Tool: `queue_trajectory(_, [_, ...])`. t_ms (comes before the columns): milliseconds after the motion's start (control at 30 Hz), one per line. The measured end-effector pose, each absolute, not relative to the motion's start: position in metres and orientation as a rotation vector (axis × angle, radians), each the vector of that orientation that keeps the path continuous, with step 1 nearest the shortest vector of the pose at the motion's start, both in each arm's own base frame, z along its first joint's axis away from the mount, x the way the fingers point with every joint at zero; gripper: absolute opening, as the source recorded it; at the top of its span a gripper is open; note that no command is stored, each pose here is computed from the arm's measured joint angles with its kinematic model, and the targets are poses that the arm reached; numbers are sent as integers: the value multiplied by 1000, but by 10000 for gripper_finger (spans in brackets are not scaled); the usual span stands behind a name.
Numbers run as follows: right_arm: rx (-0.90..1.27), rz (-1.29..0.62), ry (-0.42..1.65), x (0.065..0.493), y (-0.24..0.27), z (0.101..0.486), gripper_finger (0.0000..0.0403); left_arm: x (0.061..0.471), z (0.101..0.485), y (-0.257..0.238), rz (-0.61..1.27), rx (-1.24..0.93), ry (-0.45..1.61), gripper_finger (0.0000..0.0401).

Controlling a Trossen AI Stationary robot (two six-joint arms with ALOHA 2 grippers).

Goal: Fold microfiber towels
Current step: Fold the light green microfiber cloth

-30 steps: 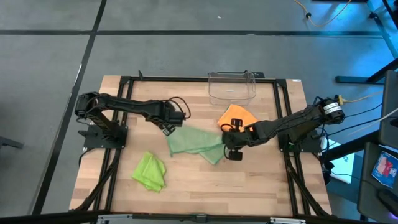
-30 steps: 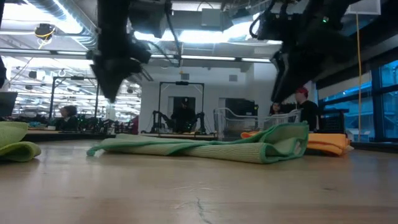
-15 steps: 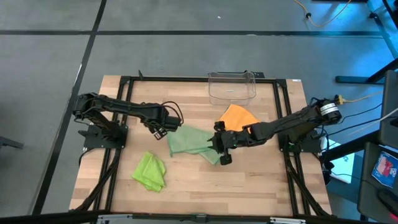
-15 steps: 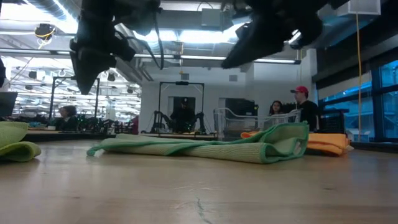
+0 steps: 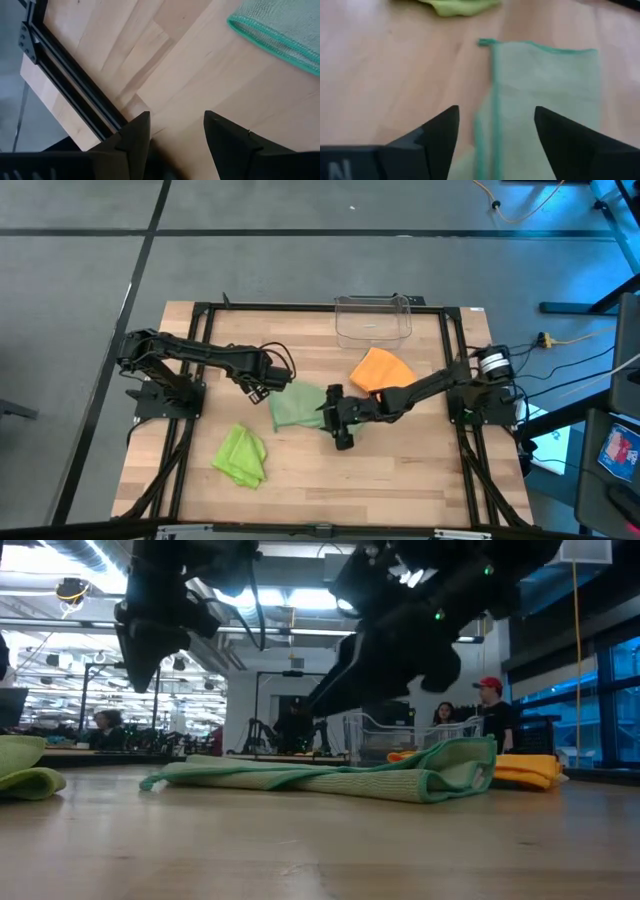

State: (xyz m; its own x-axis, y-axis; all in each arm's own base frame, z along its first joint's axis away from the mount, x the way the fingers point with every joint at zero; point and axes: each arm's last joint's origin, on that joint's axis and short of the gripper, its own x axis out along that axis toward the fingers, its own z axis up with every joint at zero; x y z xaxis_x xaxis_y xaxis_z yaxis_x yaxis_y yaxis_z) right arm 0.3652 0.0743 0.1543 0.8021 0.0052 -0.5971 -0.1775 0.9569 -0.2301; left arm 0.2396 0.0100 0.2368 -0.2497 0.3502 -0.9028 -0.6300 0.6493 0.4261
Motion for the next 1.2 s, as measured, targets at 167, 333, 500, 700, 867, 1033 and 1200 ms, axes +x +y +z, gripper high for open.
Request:
queue_trajectory(167, [-309,134,662,373,77,131,270,242,236,10,937,-251,1540,177])
queue_trajectory(333, [-409,57,710,385,77,116,263,246,236,11,941,-246,1496,177])
queue_trajectory(500, [-458,37,762,397,78,113,257,247,235,11,938,-250,1484,177])
queue_trajectory(700, [-511,51,776,409,81,107,256,247,235,11,938,-251,1484,177])
queue_trajectory(867, [-524,22,774,413,82,106,256,248,235,11,935,-255,1473,177])
queue_trajectory(1033, [-519,19,780,414,79,106,230,249,235,11,933,-260,1466,177])
queue_trajectory(1200, [-507,6,789,414,75,105,170,251,235,11,928,-268,1448,177])
